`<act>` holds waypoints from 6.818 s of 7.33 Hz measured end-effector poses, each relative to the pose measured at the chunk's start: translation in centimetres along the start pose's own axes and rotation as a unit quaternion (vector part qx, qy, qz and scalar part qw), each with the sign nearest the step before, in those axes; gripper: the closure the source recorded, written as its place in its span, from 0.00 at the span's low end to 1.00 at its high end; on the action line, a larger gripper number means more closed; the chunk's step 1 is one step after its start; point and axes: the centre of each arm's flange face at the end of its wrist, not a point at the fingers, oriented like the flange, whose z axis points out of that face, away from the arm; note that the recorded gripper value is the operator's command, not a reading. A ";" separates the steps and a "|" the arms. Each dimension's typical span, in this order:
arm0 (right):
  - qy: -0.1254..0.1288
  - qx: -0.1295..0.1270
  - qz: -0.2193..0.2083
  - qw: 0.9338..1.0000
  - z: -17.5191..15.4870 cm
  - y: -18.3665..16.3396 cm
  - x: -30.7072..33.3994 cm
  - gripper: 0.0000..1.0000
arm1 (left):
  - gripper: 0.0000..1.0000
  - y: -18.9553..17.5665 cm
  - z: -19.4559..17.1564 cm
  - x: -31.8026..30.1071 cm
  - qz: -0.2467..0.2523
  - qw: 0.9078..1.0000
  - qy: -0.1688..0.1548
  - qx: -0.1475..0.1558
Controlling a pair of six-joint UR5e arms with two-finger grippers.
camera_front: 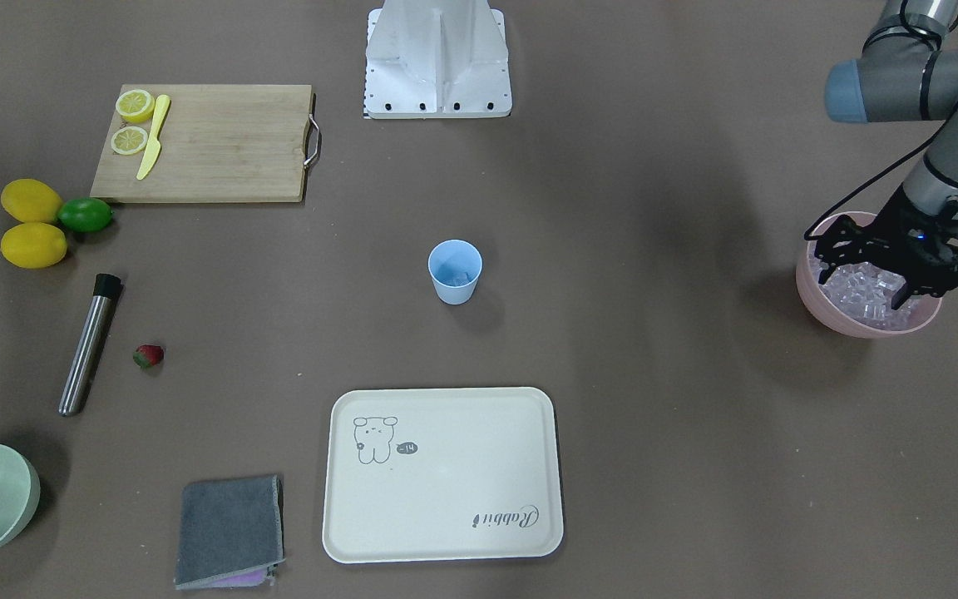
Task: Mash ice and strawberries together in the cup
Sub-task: 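Move the left gripper back to the pink ice bowl, then grasp ice with the left gripper while the right arm reaches toward the strawberry, then drop ice into the blue cup while the right gripper grasps the strawberry, then withdraw the left gripper while the right gripper carries the strawberry toward the cup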
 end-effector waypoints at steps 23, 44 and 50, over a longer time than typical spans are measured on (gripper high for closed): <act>0.046 -0.023 -0.010 0.999 9.8 -12.5 -14.1 0.01 | 1.00 -17.2 -7.6 34.5 -0.252 0.952 0.172 0.011; 0.086 -0.016 -0.015 0.996 20.1 -16.0 -18.2 1.00 | 0.02 -22.6 -4.1 34.9 -0.215 0.970 0.110 0.038; 0.014 0.054 0.048 0.997 17.2 -17.4 -39.6 1.00 | 0.02 -7.5 -2.8 7.8 -0.153 0.986 0.062 0.002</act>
